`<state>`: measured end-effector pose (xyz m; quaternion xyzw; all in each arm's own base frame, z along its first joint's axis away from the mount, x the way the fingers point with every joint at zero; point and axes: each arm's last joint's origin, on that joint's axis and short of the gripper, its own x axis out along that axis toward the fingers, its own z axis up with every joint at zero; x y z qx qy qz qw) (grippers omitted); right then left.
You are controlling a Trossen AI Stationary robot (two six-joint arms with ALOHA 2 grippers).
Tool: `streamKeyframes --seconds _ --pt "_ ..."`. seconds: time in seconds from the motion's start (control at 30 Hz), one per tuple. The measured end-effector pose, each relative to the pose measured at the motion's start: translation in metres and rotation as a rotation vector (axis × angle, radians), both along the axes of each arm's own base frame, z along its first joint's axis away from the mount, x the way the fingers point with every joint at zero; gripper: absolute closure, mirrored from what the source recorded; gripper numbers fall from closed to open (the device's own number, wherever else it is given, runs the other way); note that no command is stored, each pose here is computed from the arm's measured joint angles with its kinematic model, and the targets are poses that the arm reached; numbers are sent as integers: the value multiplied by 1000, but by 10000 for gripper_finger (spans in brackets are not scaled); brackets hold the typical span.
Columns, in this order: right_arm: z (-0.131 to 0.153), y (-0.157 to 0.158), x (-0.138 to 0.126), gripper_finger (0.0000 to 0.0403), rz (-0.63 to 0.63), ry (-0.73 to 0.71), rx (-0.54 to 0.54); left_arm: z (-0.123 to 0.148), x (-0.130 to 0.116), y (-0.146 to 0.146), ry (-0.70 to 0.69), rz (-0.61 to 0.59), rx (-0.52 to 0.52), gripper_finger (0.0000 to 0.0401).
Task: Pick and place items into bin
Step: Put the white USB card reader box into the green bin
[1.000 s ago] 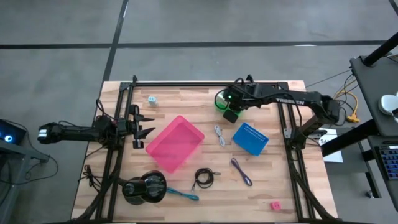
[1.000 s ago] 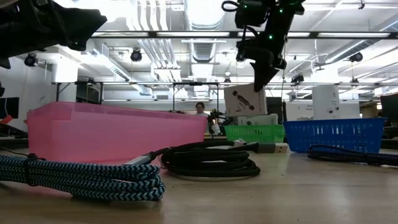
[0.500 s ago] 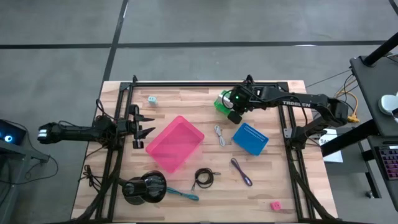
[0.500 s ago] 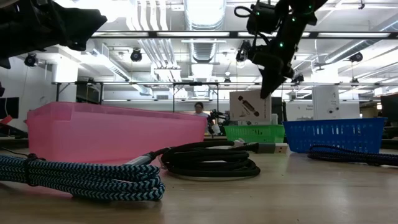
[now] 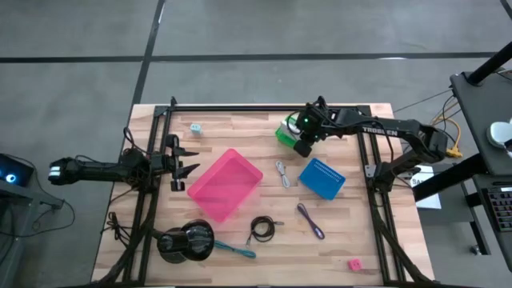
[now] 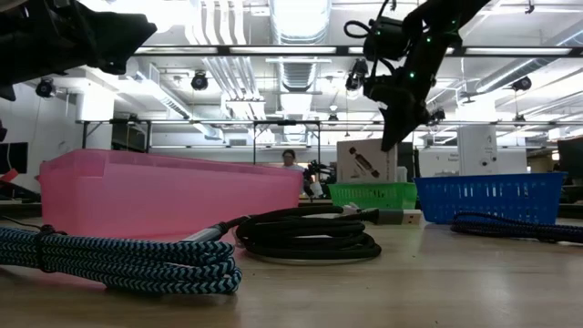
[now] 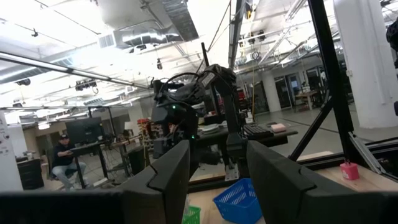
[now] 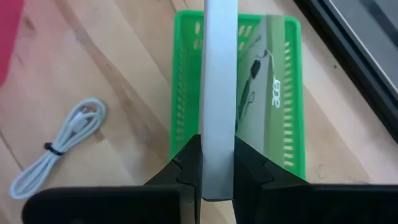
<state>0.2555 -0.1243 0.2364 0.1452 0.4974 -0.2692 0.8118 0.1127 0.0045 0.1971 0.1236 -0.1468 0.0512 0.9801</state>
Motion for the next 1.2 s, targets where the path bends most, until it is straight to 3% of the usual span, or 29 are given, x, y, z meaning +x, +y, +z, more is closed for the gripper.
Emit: streamKeyframes --seconds 0.7,1.2 --pt "-27 -5 -6 364 23 -19 24 0 0 0 0 0 0 256" --pt "-30 -15 -12 364 8 -40 46 0 0 0 -1 0 0 256"
